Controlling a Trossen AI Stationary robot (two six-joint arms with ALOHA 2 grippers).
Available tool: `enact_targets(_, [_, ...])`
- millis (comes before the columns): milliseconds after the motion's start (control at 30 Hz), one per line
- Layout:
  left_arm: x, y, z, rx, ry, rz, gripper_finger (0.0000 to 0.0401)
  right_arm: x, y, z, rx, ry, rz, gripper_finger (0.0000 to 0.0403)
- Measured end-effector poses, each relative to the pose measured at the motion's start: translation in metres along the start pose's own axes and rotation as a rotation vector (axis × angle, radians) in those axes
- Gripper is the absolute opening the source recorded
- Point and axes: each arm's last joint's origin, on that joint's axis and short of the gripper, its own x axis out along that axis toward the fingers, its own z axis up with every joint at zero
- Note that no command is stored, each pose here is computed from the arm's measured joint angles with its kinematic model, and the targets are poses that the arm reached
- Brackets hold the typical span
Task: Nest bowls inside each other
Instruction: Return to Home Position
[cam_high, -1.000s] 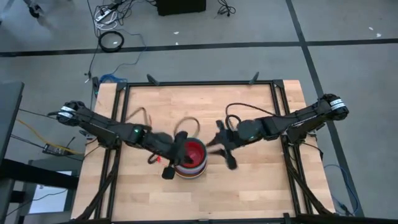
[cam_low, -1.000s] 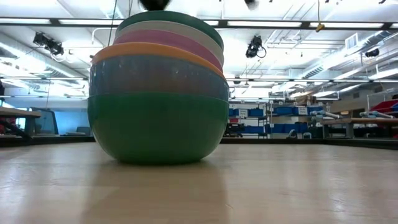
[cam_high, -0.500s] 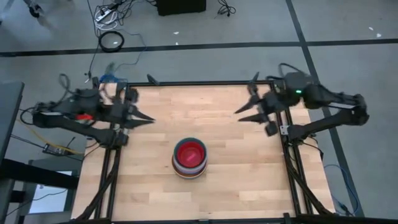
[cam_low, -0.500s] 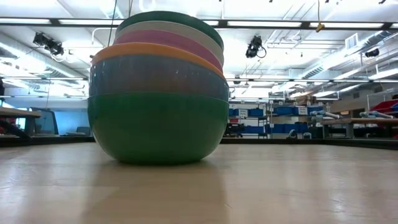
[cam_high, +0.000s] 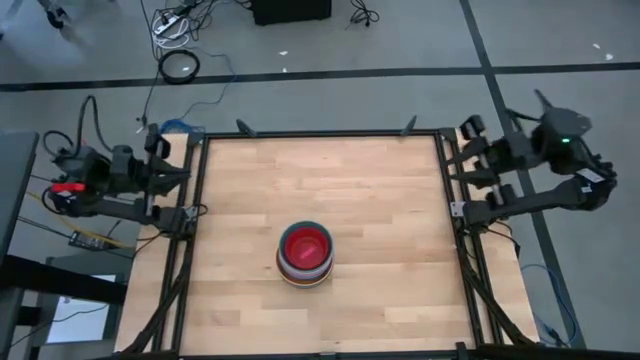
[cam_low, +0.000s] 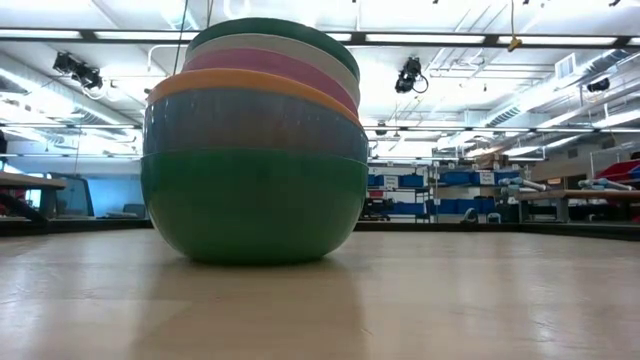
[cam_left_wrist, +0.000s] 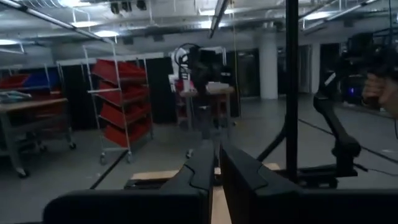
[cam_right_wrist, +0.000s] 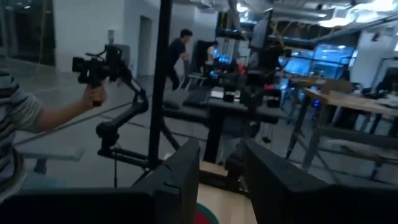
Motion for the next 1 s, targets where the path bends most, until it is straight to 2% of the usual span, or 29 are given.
enact_targets(167, [-0.012,0.002,-0.013,-0.003,0.008,0.048,0.0035,-0.02,0.004,0.0,0.0,-0.001,-0.055,0.0112])
enact_targets(267, [-0.015,0.003,-0.023,-0.017,0.028,0.082,0.0035,-0.024,0.005,-0.008,0.002,0.012,-0.088,0.0111])
enact_targets(467, [-0.025,0.002,-0.043,-0.02,0.036,0.082,0.0035,-0.032,0.01,-0.031,0.015,0.005,-0.099,0.0111])
enact_targets(667, [-0.031,0.001,-0.073,-0.043,0.087,0.081,0.0035,-0.038,0.018,-0.074,0.06,-0.007,-0.1,0.0111])
enact_targets(800, [-0.024,-0.001,-0.082,-0.049,0.13,0.078,0.0035,-0.045,0.023,-0.101,0.061,-0.071,-0.105,0.0111])
enact_targets(1000, [-0.016,-0.004,-0.099,-0.007,0.162,0.074,0.0035,-0.043,0.029,-0.15,0.125,-0.043,-0.12,0.0111])
